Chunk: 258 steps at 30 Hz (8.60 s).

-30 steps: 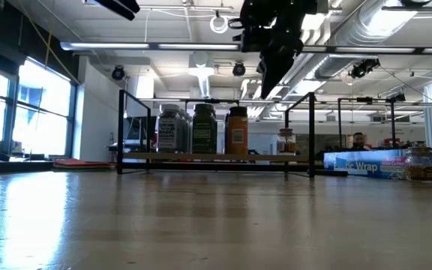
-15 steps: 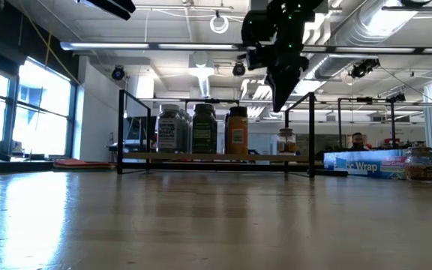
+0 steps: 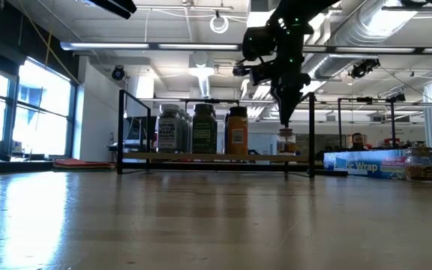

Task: Shelf spices
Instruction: Put the top left brown seasoning bottle on the shelf, then put the top right brown seasoning bottle on the shelf

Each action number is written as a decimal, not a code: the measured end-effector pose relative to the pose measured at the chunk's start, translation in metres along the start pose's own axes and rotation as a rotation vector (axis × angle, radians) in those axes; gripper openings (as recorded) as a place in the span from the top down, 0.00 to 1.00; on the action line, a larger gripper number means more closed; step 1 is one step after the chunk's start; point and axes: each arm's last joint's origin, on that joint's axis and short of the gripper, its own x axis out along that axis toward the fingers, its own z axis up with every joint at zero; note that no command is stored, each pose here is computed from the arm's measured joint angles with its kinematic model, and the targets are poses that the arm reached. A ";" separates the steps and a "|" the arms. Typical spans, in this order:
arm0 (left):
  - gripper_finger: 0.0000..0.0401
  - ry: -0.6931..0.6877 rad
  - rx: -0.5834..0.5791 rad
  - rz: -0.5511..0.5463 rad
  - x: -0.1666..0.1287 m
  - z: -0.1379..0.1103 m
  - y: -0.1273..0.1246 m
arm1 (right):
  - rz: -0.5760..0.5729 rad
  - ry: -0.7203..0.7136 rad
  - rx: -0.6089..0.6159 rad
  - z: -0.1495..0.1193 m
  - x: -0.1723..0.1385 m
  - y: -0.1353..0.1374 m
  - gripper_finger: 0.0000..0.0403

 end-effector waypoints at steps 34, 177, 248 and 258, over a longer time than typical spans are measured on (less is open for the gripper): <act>0.50 0.010 -0.026 -0.017 0.000 0.000 -0.001 | -0.091 -0.090 0.010 0.014 0.020 -0.023 0.89; 0.50 0.049 -0.100 -0.119 -0.012 -0.008 -0.010 | -0.024 0.221 0.557 -0.144 0.055 0.145 0.59; 0.50 0.012 -0.054 -0.150 -0.017 -0.006 -0.015 | 0.115 0.083 0.502 -0.112 0.011 0.169 0.61; 0.50 0.006 -0.073 -0.154 -0.017 -0.005 -0.016 | 0.118 -0.136 0.468 -0.046 -0.047 0.150 0.61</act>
